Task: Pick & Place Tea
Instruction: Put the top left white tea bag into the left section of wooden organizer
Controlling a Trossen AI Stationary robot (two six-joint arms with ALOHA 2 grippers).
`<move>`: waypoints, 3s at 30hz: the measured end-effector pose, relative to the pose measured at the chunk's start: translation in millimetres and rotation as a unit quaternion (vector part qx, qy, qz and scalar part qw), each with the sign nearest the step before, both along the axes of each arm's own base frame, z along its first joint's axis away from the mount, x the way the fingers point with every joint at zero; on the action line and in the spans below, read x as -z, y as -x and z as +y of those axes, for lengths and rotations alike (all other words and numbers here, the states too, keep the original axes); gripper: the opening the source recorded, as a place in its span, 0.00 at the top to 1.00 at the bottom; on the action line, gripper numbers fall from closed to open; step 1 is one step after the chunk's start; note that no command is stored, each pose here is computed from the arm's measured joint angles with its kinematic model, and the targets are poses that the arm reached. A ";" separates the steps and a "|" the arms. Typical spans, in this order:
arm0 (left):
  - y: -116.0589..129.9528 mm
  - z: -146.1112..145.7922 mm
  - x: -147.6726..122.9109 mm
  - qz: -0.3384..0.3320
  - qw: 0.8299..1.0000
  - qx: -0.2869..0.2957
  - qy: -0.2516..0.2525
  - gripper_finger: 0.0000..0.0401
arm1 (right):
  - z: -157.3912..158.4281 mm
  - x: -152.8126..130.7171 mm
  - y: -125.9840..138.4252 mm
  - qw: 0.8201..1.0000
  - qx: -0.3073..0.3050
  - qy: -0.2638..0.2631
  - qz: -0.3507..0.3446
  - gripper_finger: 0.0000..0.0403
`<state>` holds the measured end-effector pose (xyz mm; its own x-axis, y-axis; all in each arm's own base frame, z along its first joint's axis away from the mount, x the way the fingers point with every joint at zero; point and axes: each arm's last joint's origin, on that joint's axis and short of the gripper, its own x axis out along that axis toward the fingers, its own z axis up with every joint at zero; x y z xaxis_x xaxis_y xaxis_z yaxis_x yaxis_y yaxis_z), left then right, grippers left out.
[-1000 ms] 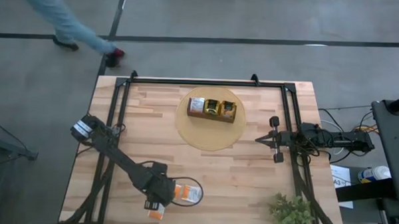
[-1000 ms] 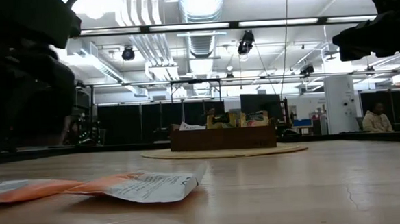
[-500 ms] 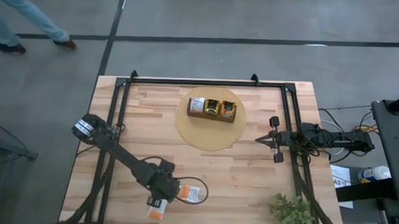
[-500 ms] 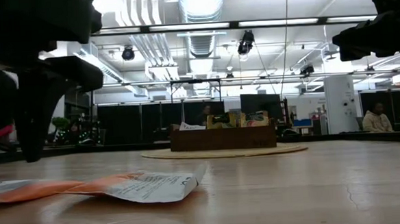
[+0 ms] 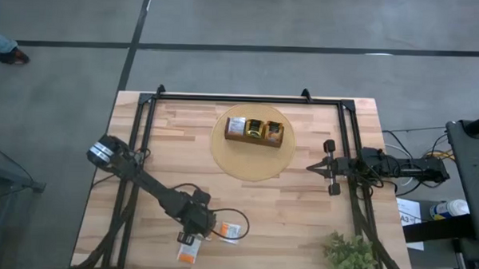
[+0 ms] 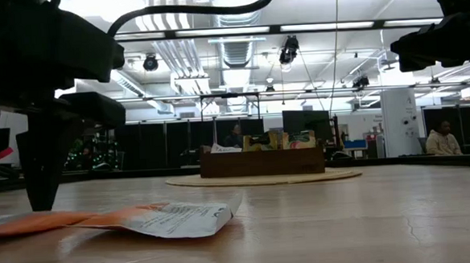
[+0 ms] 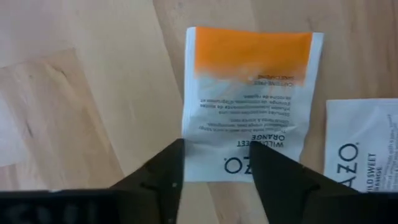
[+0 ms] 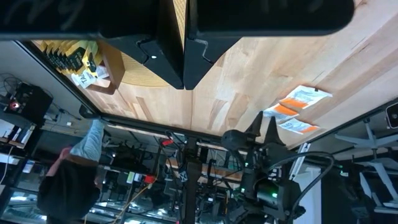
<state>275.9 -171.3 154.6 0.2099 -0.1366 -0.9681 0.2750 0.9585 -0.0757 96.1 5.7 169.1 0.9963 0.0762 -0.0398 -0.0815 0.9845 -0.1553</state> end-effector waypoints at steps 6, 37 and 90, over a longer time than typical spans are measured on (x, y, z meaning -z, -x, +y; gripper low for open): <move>1.1 2.0 3.1 -0.001 1.000 0.000 -0.002 0.86 | 0.0 0.1 0.0 1.000 0.000 0.000 0.000 0.98; 7.2 87.6 -135.3 0.028 0.924 0.129 -0.360 1.00 | 0.0 0.0 0.0 1.000 0.000 0.000 0.000 0.98; -99.3 303.1 -99.4 0.100 0.735 0.448 -0.498 1.00 | 0.0 0.0 0.0 1.000 0.000 0.000 0.000 0.98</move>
